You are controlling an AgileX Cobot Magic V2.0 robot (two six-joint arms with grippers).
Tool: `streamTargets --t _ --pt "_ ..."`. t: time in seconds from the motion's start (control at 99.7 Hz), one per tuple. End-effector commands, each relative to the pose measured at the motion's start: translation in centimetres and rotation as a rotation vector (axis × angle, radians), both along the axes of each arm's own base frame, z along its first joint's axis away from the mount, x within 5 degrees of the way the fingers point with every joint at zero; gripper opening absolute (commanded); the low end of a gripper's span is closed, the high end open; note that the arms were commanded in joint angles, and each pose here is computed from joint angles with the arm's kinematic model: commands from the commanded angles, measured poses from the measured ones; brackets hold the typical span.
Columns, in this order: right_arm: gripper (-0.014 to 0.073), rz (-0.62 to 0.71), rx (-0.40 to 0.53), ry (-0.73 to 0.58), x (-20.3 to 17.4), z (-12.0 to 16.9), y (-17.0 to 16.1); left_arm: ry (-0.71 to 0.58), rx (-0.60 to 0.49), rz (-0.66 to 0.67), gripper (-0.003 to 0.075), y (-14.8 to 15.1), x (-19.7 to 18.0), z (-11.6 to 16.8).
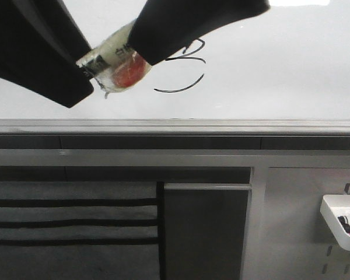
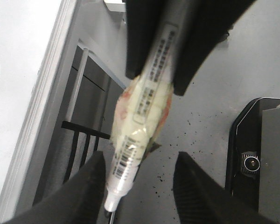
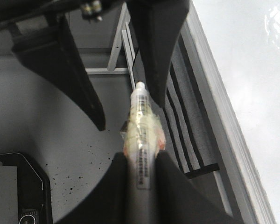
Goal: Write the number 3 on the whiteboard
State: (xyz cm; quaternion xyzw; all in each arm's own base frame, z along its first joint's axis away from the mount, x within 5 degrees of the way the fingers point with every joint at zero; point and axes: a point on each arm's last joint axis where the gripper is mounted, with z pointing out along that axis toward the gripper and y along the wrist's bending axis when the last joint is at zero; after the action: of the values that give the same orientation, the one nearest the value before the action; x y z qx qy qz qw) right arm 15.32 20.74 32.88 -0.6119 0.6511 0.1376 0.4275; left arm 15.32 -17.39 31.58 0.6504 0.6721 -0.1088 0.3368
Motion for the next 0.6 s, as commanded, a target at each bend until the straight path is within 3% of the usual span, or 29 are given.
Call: streamTargets --t 0.0,0.251,0.592 --pt "-0.0059 -0.015 0.085 -0.066 0.09 1.81 -0.01 -0.046 -0.075 0.009 0.0316 -0.53 0.25 1.51" --pt "-0.0059 -0.014 0.083 -0.063 0.07 1.79 -0.02 -0.053 -0.071 0.004 0.0304 -0.82 0.57 1.38" --pt "-0.0059 -0.014 0.083 -0.063 0.07 1.79 -0.02 -0.057 -0.067 -0.001 0.0069 -0.84 0.59 1.34"
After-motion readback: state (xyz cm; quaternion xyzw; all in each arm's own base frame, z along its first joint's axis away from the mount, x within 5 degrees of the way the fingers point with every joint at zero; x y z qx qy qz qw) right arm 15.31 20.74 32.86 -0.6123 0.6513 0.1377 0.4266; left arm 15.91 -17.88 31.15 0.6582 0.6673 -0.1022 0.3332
